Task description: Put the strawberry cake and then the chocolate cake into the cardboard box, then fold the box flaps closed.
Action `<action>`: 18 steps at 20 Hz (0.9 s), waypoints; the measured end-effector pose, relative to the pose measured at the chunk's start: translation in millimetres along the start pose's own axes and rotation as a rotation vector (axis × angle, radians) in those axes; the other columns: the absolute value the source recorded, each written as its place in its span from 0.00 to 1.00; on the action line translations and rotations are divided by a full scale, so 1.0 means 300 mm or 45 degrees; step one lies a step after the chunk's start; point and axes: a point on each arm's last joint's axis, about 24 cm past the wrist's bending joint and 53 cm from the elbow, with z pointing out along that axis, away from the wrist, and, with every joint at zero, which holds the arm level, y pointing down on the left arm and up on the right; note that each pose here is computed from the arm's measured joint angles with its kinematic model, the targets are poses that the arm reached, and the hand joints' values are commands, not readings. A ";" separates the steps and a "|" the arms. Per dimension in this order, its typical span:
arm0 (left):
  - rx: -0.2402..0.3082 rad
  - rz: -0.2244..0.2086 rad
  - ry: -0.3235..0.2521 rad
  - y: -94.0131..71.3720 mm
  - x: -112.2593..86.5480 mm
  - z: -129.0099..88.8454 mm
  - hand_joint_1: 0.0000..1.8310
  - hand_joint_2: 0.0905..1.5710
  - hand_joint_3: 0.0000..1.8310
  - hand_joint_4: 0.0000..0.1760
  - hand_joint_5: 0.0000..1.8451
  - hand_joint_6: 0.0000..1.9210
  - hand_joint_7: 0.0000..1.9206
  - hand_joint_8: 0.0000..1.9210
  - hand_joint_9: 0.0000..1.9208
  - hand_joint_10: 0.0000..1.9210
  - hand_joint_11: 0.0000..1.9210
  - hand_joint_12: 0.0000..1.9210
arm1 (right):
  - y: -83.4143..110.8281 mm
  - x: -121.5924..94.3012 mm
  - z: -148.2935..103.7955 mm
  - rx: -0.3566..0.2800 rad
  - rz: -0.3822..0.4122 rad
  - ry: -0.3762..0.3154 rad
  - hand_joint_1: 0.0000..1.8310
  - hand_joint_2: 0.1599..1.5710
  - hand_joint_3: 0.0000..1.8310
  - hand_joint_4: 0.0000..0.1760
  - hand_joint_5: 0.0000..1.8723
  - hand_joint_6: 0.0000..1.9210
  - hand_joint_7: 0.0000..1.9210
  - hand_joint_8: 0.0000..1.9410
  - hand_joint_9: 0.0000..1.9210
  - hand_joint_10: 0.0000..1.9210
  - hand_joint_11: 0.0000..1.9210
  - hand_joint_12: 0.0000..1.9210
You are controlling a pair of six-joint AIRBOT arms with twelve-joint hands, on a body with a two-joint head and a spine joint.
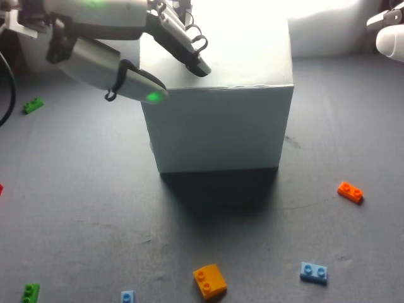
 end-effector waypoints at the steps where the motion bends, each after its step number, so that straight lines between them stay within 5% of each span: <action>1: -0.019 -0.008 0.011 0.029 0.011 0.019 0.14 0.84 0.00 0.00 0.34 0.00 0.36 0.00 0.36 0.00 0.02 0.72 | 0.001 0.001 0.001 -0.001 -0.001 0.001 0.09 0.79 0.00 0.00 0.35 0.00 0.38 0.00 0.43 0.01 0.11 0.73; 10: -0.038 -0.105 0.024 0.088 0.075 0.045 0.13 0.85 0.00 0.00 0.34 0.00 0.37 0.00 0.36 0.00 0.02 0.71 | 0.003 0.002 0.000 -0.005 -0.011 0.002 0.07 0.80 0.00 0.00 0.34 0.00 0.37 0.00 0.43 0.00 0.10 0.73; 18: -0.044 -0.026 0.055 0.073 0.034 0.026 0.15 0.84 0.00 0.00 0.34 0.00 0.37 0.00 0.36 0.00 0.02 0.71 | 0.006 0.000 0.001 -0.009 -0.013 -0.001 0.08 0.79 0.00 0.00 0.35 0.00 0.38 0.00 0.43 0.01 0.11 0.72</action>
